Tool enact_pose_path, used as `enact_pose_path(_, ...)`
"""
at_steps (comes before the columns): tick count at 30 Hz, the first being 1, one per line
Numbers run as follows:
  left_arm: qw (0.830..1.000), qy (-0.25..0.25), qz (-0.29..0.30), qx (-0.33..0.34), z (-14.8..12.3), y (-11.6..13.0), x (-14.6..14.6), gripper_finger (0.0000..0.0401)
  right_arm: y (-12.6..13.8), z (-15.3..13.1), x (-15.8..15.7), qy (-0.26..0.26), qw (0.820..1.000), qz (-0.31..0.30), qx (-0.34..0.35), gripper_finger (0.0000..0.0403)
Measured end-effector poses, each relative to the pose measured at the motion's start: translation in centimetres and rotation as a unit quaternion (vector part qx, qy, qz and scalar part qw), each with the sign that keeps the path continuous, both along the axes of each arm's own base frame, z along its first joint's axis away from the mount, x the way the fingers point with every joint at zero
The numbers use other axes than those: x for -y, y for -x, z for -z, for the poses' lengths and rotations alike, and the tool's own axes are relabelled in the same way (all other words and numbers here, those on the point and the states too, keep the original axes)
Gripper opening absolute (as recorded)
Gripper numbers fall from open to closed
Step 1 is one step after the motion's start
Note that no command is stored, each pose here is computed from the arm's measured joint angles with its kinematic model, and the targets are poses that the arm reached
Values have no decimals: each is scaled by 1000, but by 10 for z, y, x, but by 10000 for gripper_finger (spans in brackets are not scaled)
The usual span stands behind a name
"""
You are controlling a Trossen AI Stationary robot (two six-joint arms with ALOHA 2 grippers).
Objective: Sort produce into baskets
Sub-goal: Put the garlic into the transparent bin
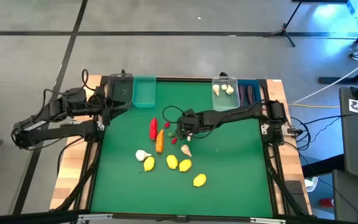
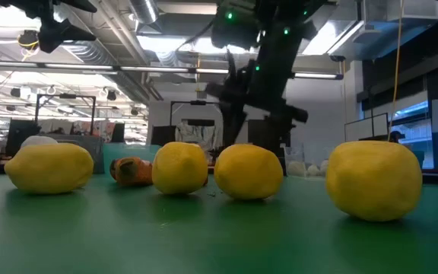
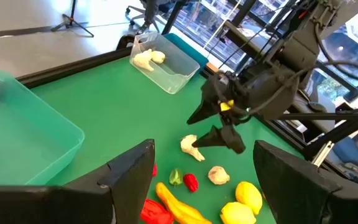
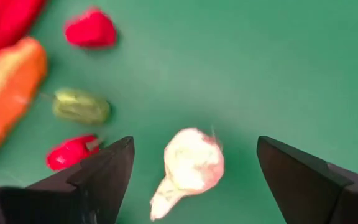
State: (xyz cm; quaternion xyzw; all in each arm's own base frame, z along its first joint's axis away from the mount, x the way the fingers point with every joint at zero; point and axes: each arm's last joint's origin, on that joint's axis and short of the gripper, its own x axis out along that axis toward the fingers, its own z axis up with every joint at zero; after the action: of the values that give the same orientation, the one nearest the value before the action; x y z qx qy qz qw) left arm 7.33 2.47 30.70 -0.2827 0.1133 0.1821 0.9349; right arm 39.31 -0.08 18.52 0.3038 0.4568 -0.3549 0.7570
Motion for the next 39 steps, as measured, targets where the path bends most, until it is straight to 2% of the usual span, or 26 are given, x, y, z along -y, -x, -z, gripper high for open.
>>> enact_pose_path(6,1000,6,0,-10,2,1,0,267,-4,24,-4,-39,999,-14,-31,339)
enact_pose_path(13,1000,16,-4,-12,3,1,0,267,-3,30,-4,-52,998,-4,-45,323)
enact_pose_path(18,1000,20,-4,-21,5,2,1,267,-3,30,-4,-57,997,-6,-47,275)
enact_pose_path(32,999,24,-7,-27,6,2,1,267,-3,30,-6,-78,995,-28,-51,106)
enact_pose_path(39,999,22,-6,-27,6,2,1,267,-3,30,-6,-88,994,-42,-52,53)
